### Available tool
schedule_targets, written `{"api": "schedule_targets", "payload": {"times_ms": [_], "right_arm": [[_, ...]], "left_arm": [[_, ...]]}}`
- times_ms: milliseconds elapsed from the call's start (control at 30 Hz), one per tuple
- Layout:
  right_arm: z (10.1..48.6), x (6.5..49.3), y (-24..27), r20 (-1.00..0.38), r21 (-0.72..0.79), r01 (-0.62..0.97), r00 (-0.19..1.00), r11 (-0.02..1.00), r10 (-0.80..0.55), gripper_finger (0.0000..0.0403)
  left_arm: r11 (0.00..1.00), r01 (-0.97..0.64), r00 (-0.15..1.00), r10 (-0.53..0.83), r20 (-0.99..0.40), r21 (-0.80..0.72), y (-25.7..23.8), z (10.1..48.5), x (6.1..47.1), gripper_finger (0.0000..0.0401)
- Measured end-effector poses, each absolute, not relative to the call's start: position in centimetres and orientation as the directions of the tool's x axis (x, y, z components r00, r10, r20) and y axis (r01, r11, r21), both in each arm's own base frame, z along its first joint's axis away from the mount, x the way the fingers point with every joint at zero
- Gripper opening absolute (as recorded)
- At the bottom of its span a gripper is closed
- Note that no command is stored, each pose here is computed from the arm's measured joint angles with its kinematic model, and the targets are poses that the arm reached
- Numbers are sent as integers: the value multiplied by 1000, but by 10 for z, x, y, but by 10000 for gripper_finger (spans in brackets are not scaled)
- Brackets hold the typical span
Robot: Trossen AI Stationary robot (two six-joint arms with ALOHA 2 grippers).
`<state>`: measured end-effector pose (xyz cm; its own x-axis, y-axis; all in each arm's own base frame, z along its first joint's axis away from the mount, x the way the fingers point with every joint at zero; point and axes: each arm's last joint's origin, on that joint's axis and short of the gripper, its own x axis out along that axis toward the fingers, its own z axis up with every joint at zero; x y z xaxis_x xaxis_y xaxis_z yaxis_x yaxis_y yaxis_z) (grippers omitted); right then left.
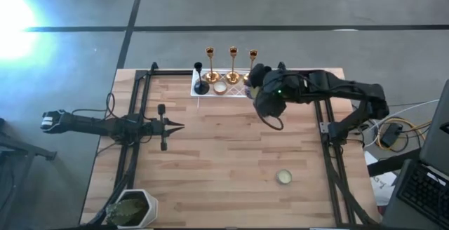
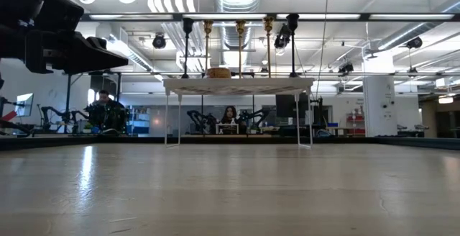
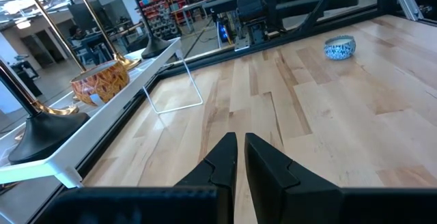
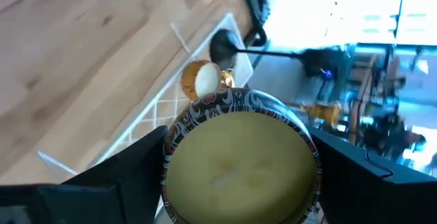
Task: Pick & Place candle stick holders
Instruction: Put the yellow scented candle on the shelf
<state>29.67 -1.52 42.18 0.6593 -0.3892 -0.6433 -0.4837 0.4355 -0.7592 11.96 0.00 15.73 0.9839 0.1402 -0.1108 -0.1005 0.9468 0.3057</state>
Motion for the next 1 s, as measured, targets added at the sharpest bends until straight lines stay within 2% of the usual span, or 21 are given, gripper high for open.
{"api": "schedule_targets", "payload": {"times_ms": [400, 600, 1000], "right_arm": [[383, 318, -32, -796, -592, -731, 466, 339, -386, 290], [381, 328, -55, -862, -503, -767, 411, 399, -296, 290], [369, 361, -76, -914, -381, -822, 267, 424, -304, 290]], "left_arm": [[947, -100, 984, 140, -114, 306, 0, 157, 120, 34], [947, -99, 983, 140, -115, 306, 0, 157, 120, 34], [947, -99, 983, 140, -117, 307, 0, 157, 120, 34]]}}
